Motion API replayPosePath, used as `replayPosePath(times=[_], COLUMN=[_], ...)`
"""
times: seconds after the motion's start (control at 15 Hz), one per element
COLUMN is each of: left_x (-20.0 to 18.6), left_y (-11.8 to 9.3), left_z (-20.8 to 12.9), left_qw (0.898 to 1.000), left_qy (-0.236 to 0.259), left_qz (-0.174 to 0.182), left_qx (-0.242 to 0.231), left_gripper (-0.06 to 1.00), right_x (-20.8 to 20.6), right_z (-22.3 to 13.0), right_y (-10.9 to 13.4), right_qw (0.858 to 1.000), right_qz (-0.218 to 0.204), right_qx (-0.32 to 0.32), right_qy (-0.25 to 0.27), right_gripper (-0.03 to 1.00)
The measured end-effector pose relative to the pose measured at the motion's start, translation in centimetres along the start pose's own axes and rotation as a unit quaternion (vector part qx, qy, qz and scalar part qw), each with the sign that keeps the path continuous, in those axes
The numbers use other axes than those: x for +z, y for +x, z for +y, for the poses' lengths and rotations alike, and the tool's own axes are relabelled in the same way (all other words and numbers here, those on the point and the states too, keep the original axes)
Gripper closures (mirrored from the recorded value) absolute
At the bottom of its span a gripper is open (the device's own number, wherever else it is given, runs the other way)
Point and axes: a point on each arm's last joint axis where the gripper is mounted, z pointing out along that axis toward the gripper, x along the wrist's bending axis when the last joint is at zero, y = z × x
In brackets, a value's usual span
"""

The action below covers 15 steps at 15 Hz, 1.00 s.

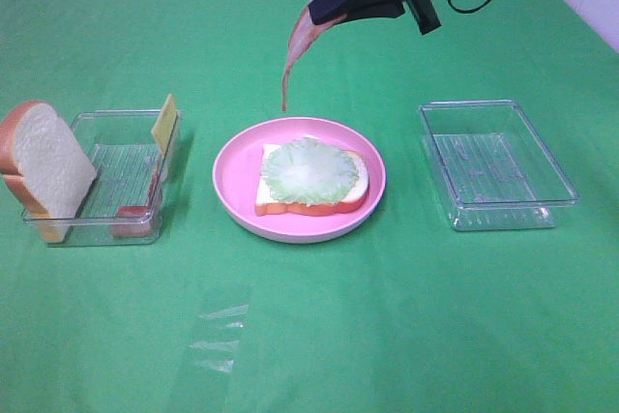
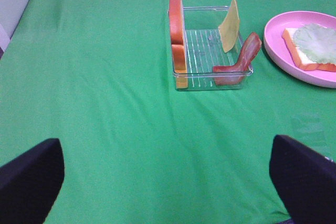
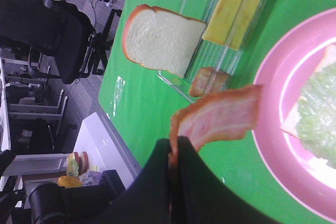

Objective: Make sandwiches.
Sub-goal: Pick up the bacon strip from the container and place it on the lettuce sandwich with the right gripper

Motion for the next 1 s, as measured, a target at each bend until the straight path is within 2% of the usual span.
replayPosePath(times=[0.2, 0.27, 0.4, 0.73, 0.87, 1.0], left_x=[0.0, 0.0, 0.0, 0.0, 0.0, 0.0], left_y=[0.0, 0.0, 0.0, 0.0, 0.0, 0.0], left_z=[0.0, 0.0, 0.0, 0.0, 0.0, 0.0], left_qw=[1.0, 1.0, 1.0, 1.0, 1.0, 1.0], left_qy=[0.0, 0.0, 0.0, 0.0, 0.0, 0.0], left_qz=[0.0, 0.0, 0.0, 0.0, 0.0, 0.0], left_qx=[0.0, 0.0, 0.0, 0.0, 0.0, 0.0], left_gripper=[-0.04, -0.04, -0.04, -0.04, -0.04, -0.04], right_x=[3.8, 6.5, 8.7, 10.7, 11.0, 11.0], right_z=[-0.1, -0.3, -0.3, -0.1, -0.1, 0.0], right_y=[0.7, 0.7, 0.1, -2.9, -3.4, -3.8], right_qw=[1.0, 1.0, 1.0, 0.999, 0.999, 0.998], right_qz=[0.006, 0.005, 0.002, -0.03, -0.036, -0.061], right_qx=[-0.005, -0.001, 0.003, 0.02, 0.022, 0.009], right_qy=[0.013, 0.015, 0.011, -0.009, -0.008, -0.015], right_gripper=[0.95, 0.95, 0.95, 0.95, 0.95, 0.95])
